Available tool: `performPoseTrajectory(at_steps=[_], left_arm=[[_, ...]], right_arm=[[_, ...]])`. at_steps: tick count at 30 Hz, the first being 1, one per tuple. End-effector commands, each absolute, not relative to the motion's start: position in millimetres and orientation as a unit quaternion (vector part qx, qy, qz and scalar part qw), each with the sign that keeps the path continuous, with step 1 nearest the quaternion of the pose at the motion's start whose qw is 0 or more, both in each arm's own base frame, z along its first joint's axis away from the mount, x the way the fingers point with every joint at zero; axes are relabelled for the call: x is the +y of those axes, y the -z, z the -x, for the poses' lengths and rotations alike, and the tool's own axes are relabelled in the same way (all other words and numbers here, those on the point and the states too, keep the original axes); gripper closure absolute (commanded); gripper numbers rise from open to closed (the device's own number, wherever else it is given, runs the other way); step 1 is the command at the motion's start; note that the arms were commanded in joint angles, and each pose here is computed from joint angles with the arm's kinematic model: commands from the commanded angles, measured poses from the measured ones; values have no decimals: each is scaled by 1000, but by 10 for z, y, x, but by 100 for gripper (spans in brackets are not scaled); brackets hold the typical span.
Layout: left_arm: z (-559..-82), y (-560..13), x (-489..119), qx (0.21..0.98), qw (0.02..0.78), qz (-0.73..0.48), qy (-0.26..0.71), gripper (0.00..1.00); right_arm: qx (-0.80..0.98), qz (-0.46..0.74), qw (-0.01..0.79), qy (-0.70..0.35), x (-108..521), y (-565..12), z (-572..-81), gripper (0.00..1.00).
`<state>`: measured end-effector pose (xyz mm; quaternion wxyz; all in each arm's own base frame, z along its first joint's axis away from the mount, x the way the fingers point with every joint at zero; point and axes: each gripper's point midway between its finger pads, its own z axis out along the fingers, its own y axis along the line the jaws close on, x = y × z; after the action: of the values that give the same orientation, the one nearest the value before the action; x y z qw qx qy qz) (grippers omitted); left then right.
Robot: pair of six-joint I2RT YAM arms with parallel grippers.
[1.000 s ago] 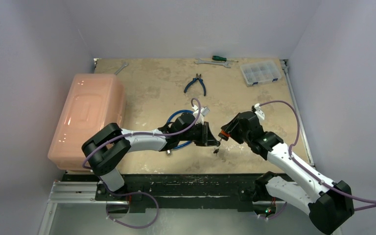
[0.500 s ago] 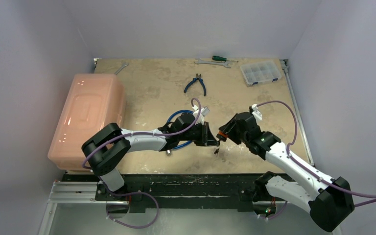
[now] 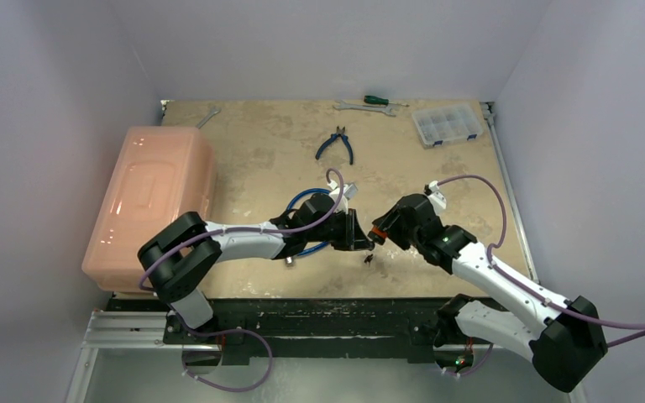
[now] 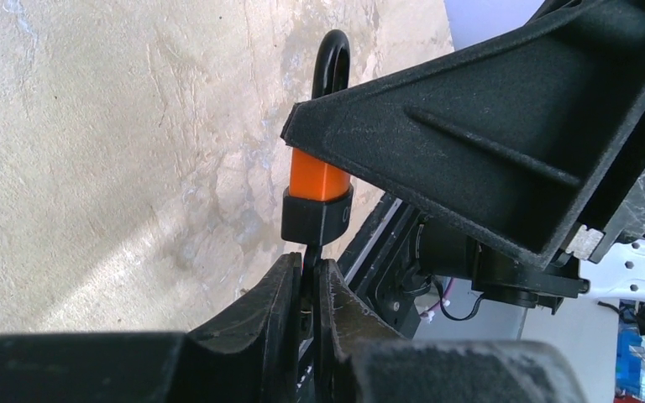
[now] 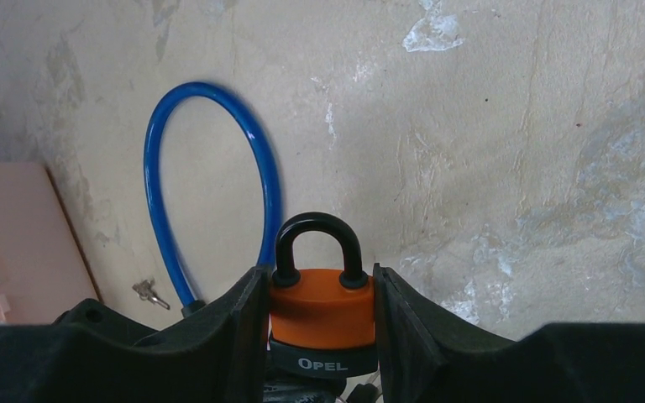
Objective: Unlock with the key
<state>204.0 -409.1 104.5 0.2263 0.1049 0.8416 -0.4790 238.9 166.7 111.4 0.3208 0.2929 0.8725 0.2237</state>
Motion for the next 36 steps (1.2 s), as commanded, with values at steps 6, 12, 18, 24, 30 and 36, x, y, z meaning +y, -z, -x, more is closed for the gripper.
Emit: performPoseTrajectory(at_steps=[6, 12, 18, 24, 30, 36], left_arm=[[-2466, -1682, -4124, 785, 345, -89, 506, 100], [-2363, -1704, -4076, 772, 347, -101, 524, 73], [-2296, -1706, -4038, 768, 344, -106, 530, 66], [-2188, -1729, -3967, 763, 341, -115, 537, 64], [-2038, -1739, -3954, 760, 338, -133, 538, 64], [-1985, -1619, -3917, 770, 330, -137, 529, 61]], right_arm=[[882, -270, 287, -259, 1857, -1241, -2208, 100], [875, -286, 304, -245, 1759, -1357, -2238, 100], [869, -297, 298, -259, 1792, -1395, -2230, 100], [866, -305, 298, -261, 1789, -1413, -2232, 100], [863, -307, 304, -261, 1781, -1474, -2255, 100], [862, -309, 305, -263, 1775, -1496, -2256, 100]])
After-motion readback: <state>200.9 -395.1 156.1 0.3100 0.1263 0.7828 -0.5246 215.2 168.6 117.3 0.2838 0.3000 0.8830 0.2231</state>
